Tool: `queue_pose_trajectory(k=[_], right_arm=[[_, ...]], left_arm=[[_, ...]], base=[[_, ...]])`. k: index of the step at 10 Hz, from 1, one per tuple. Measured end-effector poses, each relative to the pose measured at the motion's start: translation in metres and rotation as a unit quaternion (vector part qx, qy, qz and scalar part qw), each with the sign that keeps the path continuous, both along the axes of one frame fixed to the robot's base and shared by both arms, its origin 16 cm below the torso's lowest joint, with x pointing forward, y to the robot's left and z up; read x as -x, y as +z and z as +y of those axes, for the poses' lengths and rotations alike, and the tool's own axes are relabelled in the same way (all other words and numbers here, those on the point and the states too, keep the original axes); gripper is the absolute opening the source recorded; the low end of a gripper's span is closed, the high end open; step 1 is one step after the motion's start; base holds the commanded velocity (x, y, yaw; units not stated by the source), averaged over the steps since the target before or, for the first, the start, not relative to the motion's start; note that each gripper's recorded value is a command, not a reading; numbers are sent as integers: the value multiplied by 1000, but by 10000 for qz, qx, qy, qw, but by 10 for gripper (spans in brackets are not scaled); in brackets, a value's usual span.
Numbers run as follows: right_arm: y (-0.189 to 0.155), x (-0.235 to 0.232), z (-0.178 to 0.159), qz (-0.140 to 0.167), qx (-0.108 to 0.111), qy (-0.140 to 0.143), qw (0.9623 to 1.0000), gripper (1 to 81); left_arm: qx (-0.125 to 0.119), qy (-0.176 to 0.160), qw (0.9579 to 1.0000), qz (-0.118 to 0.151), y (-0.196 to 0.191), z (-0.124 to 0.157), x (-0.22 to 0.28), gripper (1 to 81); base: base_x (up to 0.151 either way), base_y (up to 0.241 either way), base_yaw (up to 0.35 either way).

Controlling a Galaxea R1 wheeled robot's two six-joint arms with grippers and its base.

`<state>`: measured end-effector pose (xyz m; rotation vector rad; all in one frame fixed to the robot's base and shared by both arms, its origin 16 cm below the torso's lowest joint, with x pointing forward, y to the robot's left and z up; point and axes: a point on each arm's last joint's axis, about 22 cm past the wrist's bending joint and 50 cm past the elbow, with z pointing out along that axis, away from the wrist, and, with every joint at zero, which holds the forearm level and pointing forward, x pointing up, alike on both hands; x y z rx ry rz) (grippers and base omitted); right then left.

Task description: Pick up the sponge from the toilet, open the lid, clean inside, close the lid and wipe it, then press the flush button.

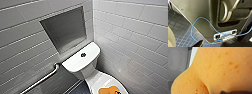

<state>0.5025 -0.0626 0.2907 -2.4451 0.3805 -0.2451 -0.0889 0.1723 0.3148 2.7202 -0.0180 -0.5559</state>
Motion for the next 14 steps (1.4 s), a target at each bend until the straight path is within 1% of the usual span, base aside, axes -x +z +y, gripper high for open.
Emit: queue_pose_trajectory(k=[1,2,4,5,6,7,8,9,10,11,12,14], right_arm=[[0,19,-8,34,-3,-37,10000,10],[2,41,-18,147,-31,-38,9999,10],[18,93,-39,499,-183,25,9986,10],[34,115,-40,647,-347,18,9973,10],[53,129,-31,729,-562,-16,9958,10],[71,129,-19,700,-765,-87,9946,10],[86,126,-9,646,-919,-177,9935,10],[91,133,-13,641,-919,-267,9933,10],[87,152,-29,711,-777,-318,9939,10],[81,183,-54,847,-571,-298,9943,10],[77,222,-82,1015,-337,-262,9939,10],[83,303,-125,1334,-14,-96,9910,10]], left_arm=[[28,4,10000,-9,0,-5,-1,811],[53,14,10000,-17,0,-9,-3,811],[59,13,10000,-17,0,-10,-3,811],[62,17,10000,-19,0,-11,-3,811],[63,15,10000,-18,0,-11,-3,811],[51,14,10000,-16,0,-9,-3,811],[38,8,10000,-13,0,-6,-2,811],[25,6,10000,-10,0,-4,-1,811],[12,13,10000,-27,0,-2,-2,811],[9,22,10000,-46,-1,-2,-3,811],[3,42,10000,-73,-2,-2,-7,811],[-62,189,9997,-141,-8,1,-25,811]], base=[[0,0,0],[0,0,0],[0,0,0],[0,0,0],[0,0,0],[0,0,0],[0,0,0],[0,0,0],[0,0,0],[0,0,0],[0,0,0],[0,0,0]])
